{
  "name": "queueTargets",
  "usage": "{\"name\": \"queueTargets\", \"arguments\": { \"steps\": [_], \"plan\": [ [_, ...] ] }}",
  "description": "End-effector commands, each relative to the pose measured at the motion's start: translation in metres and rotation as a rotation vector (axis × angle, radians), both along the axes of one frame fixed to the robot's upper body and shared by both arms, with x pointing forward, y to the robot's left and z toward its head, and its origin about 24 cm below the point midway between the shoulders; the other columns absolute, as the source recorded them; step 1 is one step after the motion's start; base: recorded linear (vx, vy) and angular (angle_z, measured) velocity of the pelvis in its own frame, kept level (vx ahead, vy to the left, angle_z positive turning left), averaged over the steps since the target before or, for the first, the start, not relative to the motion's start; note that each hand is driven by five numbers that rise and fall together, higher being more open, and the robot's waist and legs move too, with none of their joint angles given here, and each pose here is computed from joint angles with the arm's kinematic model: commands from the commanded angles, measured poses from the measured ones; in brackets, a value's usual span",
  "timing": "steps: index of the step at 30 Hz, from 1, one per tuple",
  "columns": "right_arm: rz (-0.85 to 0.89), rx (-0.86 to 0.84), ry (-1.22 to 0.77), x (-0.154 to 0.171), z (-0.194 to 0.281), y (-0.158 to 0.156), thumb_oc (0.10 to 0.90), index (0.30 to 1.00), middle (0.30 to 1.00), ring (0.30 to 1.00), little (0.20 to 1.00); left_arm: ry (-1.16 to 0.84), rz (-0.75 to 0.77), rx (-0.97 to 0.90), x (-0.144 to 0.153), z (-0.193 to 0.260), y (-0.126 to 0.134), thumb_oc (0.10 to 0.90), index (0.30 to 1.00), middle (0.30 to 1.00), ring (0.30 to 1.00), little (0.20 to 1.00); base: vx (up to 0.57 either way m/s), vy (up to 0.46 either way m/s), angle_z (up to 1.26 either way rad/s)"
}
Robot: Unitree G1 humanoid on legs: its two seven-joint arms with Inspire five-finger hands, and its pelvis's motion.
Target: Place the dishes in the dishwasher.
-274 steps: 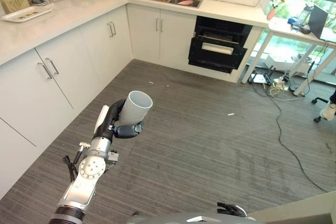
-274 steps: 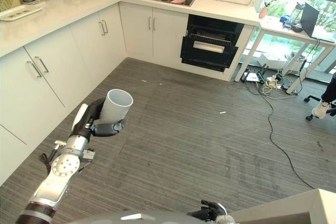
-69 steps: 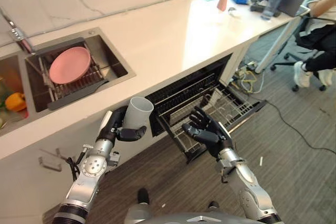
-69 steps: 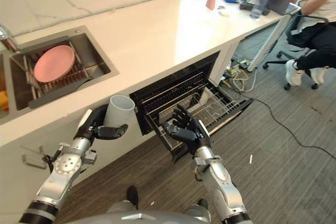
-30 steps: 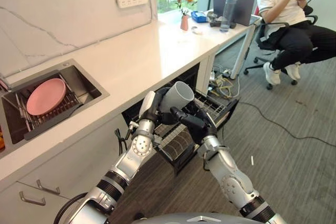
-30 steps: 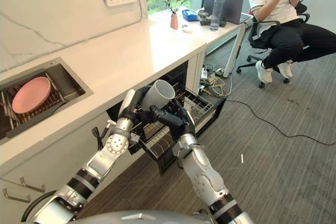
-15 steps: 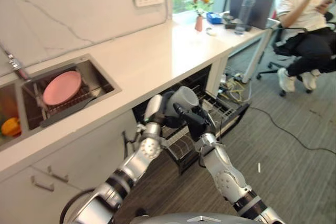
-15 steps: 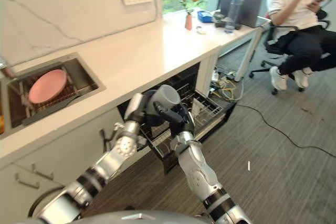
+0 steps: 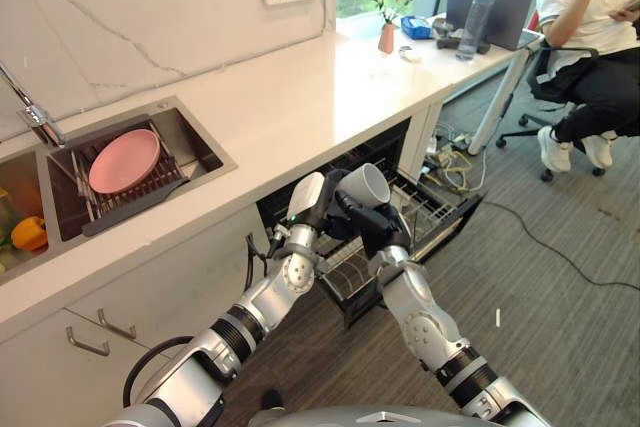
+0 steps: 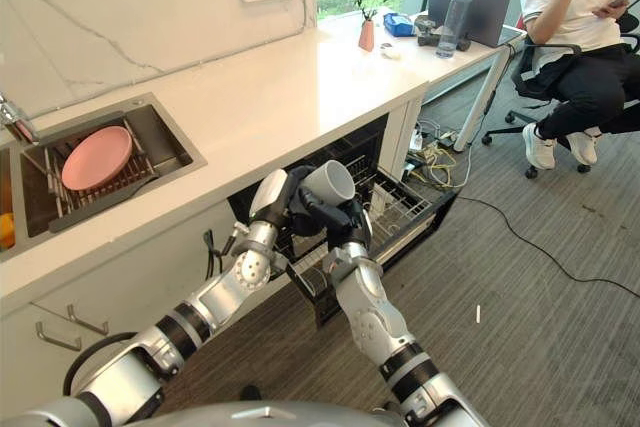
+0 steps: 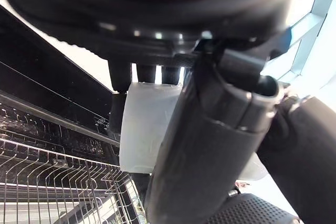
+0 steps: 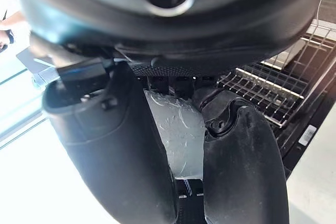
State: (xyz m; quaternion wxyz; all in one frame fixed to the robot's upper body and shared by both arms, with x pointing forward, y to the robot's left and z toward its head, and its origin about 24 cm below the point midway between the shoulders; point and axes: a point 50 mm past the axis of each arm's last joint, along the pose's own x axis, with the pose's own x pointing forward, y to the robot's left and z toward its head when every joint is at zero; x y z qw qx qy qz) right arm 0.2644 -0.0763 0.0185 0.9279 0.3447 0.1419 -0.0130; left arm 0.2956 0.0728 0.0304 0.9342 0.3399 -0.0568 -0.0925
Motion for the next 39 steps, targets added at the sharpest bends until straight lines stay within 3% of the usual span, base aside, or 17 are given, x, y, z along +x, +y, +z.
{"name": "queueTargets", "arguments": {
  "steps": [1,12,16,17,18,29,39],
  "plan": [
    [0.184,0.143,-0.444,0.027,0.107,0.069,0.400,0.300,0.300,0.300,0.300,-0.230,-0.303,-0.044,0.010,0.060,-0.076,0.400,0.300,0.300,0.300,0.300,0.00,0.000,0.00],
    [0.091,0.181,-0.461,0.029,0.116,0.060,0.400,0.300,0.300,0.300,0.300,-0.222,-0.299,-0.066,0.009,0.062,-0.075,0.400,0.300,0.300,0.300,0.300,0.00,0.000,0.00],
    [-0.024,0.227,-0.496,0.030,0.129,0.045,0.400,0.300,0.300,0.300,0.300,-0.219,-0.286,-0.082,0.010,0.063,-0.073,0.400,0.300,0.300,0.300,0.300,0.00,0.000,0.00],
    [-0.056,0.237,-0.504,0.031,0.132,0.039,0.400,0.300,0.300,0.300,0.300,-0.211,-0.284,-0.088,0.009,0.062,-0.072,0.571,0.556,0.556,0.556,0.556,0.00,0.000,0.00],
    [-0.080,0.242,-0.507,0.031,0.133,0.035,0.400,0.300,0.300,0.300,0.300,-0.207,-0.284,-0.092,0.009,0.061,-0.072,0.800,0.900,0.900,0.900,0.900,0.00,0.000,0.00],
    [-0.381,0.270,-0.617,0.030,0.155,-0.021,0.400,0.300,0.300,0.300,0.300,-0.161,-0.355,-0.221,-0.001,0.072,-0.060,0.800,0.900,0.900,0.900,0.900,0.01,-0.003,0.04],
    [-0.534,0.032,-0.527,0.033,0.121,-0.077,0.400,0.300,0.300,0.300,0.300,0.011,-0.340,-0.420,-0.015,0.058,-0.022,0.800,0.900,0.900,0.900,0.900,0.00,-0.008,0.05]
  ]
}}
